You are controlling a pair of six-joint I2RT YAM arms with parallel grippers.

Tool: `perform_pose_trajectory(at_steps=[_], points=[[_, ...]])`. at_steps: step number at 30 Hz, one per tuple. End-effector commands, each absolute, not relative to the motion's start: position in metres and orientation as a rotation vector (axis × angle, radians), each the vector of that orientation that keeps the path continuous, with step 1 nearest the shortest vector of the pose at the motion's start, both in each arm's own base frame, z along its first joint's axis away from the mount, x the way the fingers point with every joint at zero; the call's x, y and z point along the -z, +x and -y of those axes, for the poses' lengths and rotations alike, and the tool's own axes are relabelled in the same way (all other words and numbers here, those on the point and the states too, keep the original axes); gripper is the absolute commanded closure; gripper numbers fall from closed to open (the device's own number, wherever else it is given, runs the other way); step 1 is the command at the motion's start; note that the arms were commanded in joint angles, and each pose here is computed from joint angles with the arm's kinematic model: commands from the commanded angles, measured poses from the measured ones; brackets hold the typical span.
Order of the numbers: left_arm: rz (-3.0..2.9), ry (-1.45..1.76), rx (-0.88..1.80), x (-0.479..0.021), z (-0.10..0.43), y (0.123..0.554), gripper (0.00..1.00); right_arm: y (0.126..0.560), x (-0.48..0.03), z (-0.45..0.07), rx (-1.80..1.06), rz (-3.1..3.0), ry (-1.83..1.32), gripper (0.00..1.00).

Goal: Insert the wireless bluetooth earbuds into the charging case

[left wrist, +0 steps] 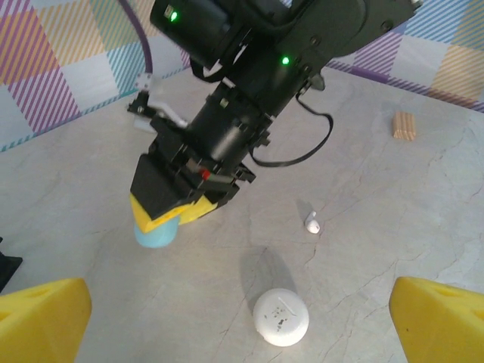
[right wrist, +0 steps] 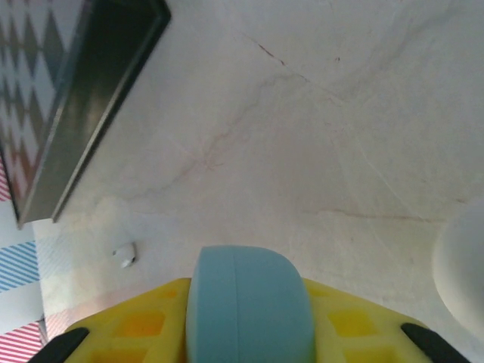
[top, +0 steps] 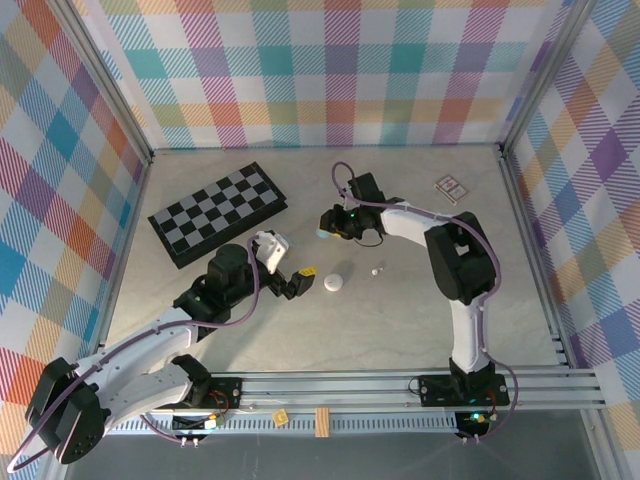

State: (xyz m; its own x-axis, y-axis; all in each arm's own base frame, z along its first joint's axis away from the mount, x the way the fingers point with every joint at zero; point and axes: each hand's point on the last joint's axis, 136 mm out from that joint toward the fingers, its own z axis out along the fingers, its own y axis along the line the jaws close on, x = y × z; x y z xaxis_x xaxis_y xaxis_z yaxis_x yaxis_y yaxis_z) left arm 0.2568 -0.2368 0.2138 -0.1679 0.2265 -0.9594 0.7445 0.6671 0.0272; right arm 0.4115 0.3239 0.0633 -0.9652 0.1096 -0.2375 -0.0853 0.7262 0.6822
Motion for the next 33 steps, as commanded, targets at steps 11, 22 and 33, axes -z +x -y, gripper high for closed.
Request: perform_pose_trajectory(at_steps=[11, 22, 33], points=[[-1.767, 0.743, 0.513, -0.213, 0.23, 0.261, 0.0, 0.413, -0.061, -0.311, -0.866, -2.698, -0.1, 0.42], [-2.151, 0.63, 0.428, -0.164, 0.234, 0.288, 0.0, 0.364, -0.111, -0.223, -0.65, -2.491, 0.008, 0.21], [-2.747, 0.554, 0.245, -0.102, 0.291, 0.282, 0.0, 0.301, -0.119, -0.124, -0.395, -2.42, 0.177, 0.22]])
